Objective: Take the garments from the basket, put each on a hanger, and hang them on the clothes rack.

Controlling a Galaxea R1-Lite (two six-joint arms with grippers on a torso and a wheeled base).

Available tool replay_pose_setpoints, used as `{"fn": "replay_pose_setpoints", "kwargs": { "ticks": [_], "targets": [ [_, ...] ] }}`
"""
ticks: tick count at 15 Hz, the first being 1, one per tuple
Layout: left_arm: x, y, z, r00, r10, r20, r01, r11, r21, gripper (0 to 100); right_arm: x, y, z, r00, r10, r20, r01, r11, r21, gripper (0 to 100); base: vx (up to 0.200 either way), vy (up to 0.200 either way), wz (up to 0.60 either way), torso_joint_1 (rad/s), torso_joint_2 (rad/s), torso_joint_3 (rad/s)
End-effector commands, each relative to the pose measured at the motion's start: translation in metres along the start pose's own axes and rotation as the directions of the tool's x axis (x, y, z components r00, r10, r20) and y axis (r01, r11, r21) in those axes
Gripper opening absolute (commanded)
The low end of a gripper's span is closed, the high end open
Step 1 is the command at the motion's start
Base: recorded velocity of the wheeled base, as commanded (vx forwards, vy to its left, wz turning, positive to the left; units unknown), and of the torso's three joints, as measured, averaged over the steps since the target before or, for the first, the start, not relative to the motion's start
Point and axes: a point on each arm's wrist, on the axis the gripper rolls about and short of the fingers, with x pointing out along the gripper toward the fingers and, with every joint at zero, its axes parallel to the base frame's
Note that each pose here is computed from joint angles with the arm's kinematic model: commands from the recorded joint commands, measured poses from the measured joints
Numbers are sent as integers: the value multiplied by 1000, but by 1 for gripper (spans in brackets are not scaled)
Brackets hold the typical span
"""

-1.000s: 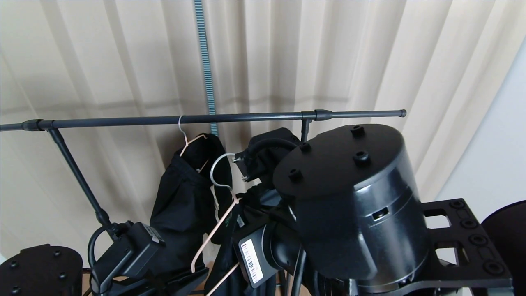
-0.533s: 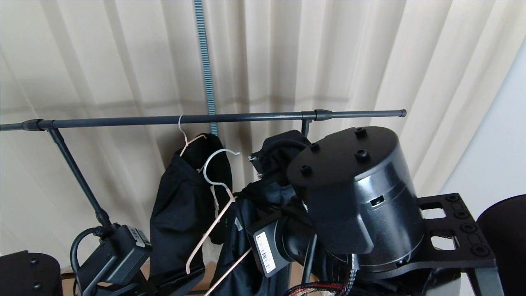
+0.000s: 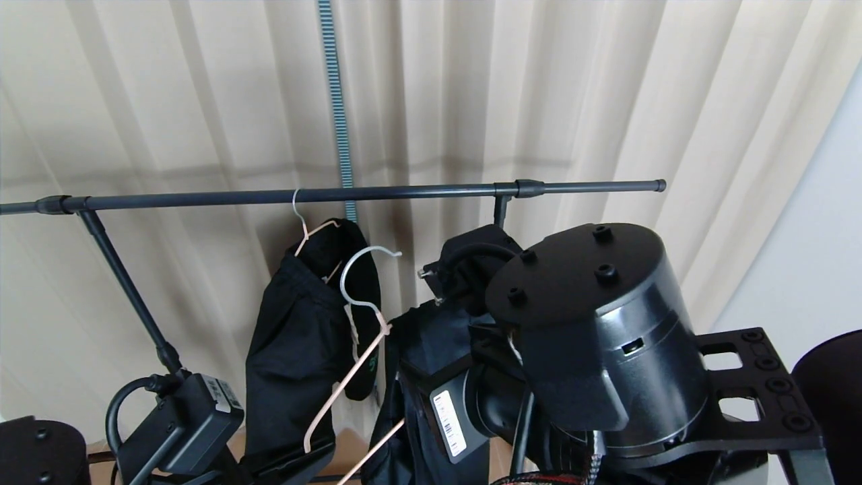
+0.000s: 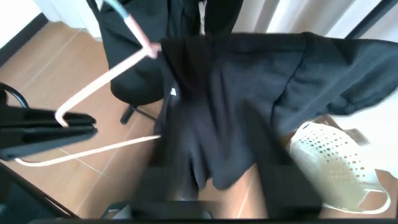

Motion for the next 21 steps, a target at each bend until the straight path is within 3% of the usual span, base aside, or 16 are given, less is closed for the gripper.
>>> {"fn": "replay_pose_setpoints", "kwargs": {
  "ticks": [1,5,6,8,9,11,12,13,16,18,19,21],
  "targets": [
    [-1,0,1,1000,-2,9,2,1000,1,0,-12,-11,-3,1000,2,-1,-2,1000,-24,100,0,0,0,0,0,0],
    [-3,-1,0,1000,-22,10,22,1000,7,0,-31,-38,-8,999,33,-11,-34,992,-120,100,0,0,0,0,0,0],
    [-5,-1,-2,999,-40,5,40,999,28,0,-40,-50,-8,999,53,-5,-53,982,-179,100,0,0,0,0,0,0],
    [-8,-1,-6,998,-68,-1,68,996,56,0,-53,-72,-7,993,117,1,-112,949,-295,100,0,0,0,0,0,0],
    [-9,-1,-6,998,-69,0,69,996,56,0,-54,-76,-6,992,123,2,-116,944,-308,100,0,0,0,0,0,0],
    [-10,-1,-7,997,-78,-3,78,995,57,0,-61,-106,0,983,185,4,-166,892,-422,100,0,0,0,0,0,0],
    [-10,-2,-10,996,-89,-12,90,993,71,0,-58,-127,2,971,236,-28,-219,842,-494,100,0,0,0,0,0,0],
    [-11,-2,-11,995,-96,-17,98,992,84,0,-56,-137,3,953,298,-50,-276,792,-545,100,0,0,0,0,0,0],
    [-12,-2,-14,994,-104,-25,105,990,91,0,-45,-150,5,883,449,-139,-427,645,-634,100,0,0,0,0,0,0],
    [-15,-3,-14,990,-137,-19,139,984,110,0,-34,-157,11,829,519,-208,-510,552,-660,100,0,0,0,0,0,0],
    [-17,-3,-15,990,-144,-15,144,982,119,0,-31,-157,14,807,541,-236,-541,521,-660,100,0,0,0,0,0,0],
    [-19,-4,-16,989,-146,-10,147,982,122,0,-18,-155,18,734,606,-307,-636,456,-623,100,0,0,0,0,0,0]
  ]
}}
